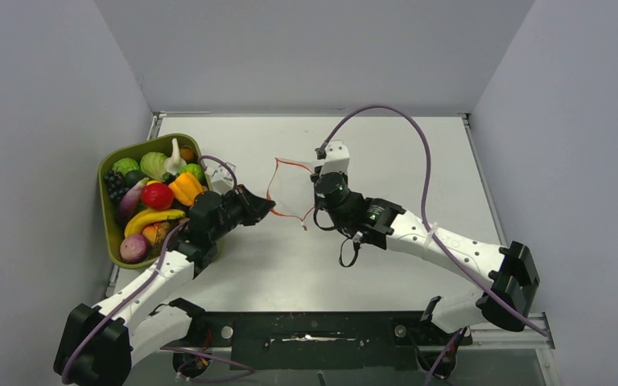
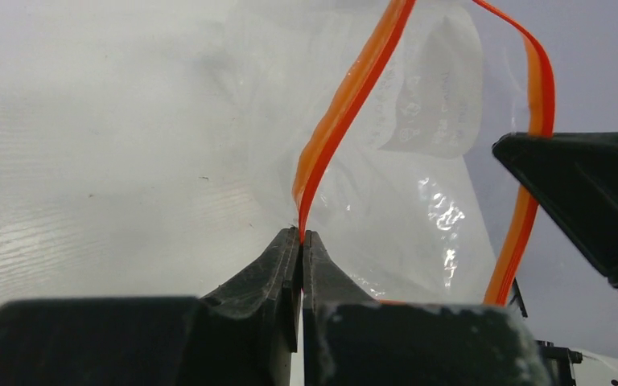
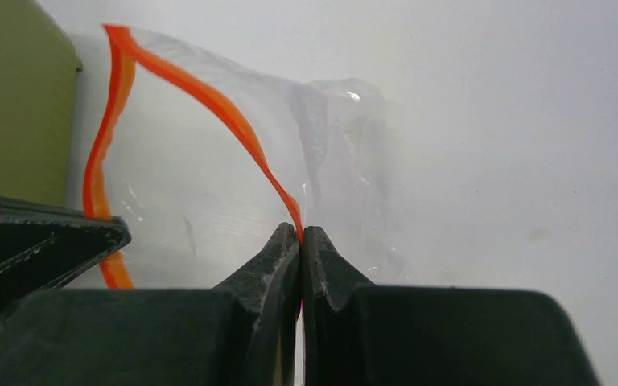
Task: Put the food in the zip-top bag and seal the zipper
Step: Open the zipper of the food storage bag.
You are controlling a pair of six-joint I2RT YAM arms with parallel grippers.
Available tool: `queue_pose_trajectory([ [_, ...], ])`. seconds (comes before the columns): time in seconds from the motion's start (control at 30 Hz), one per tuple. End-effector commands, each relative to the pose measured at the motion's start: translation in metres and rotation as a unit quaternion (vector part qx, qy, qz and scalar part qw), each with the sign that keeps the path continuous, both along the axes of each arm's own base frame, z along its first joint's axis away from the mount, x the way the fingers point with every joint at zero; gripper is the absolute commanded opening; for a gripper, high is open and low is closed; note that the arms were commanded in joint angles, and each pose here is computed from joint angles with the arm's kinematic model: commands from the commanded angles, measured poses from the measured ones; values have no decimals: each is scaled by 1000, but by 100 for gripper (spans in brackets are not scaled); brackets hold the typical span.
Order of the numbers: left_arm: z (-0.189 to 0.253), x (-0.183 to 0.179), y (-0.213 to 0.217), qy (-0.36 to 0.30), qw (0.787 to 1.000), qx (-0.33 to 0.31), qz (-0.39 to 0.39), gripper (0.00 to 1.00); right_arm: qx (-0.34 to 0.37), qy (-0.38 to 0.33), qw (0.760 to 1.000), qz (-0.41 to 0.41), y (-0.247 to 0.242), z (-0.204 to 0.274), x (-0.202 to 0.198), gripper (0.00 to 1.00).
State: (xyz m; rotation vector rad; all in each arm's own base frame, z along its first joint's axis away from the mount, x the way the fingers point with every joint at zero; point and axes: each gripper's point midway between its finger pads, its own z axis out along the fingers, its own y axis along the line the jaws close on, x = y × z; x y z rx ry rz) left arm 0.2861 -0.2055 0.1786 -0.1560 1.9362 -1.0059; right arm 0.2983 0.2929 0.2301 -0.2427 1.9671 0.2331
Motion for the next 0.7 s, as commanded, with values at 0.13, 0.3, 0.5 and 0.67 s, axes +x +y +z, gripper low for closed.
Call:
queue_pose_trajectory([
  [0.13, 45, 17, -4, -55, 998, -30, 15, 0, 62, -31, 991, -116, -58, 34, 11, 0],
  [0.3, 39, 20, -6, -37, 999, -21, 12, 0, 88, -68, 990, -87, -58, 53, 6, 0],
  [0.5, 37, 15, -12, -25, 999, -34, -4, 0, 85, -48, 994, -49, -41, 38, -1, 0],
  [0.67, 45, 10, -12, -30, 999, -39, -9, 6, 70, -41, 997, -18, -31, 30, -5, 0],
])
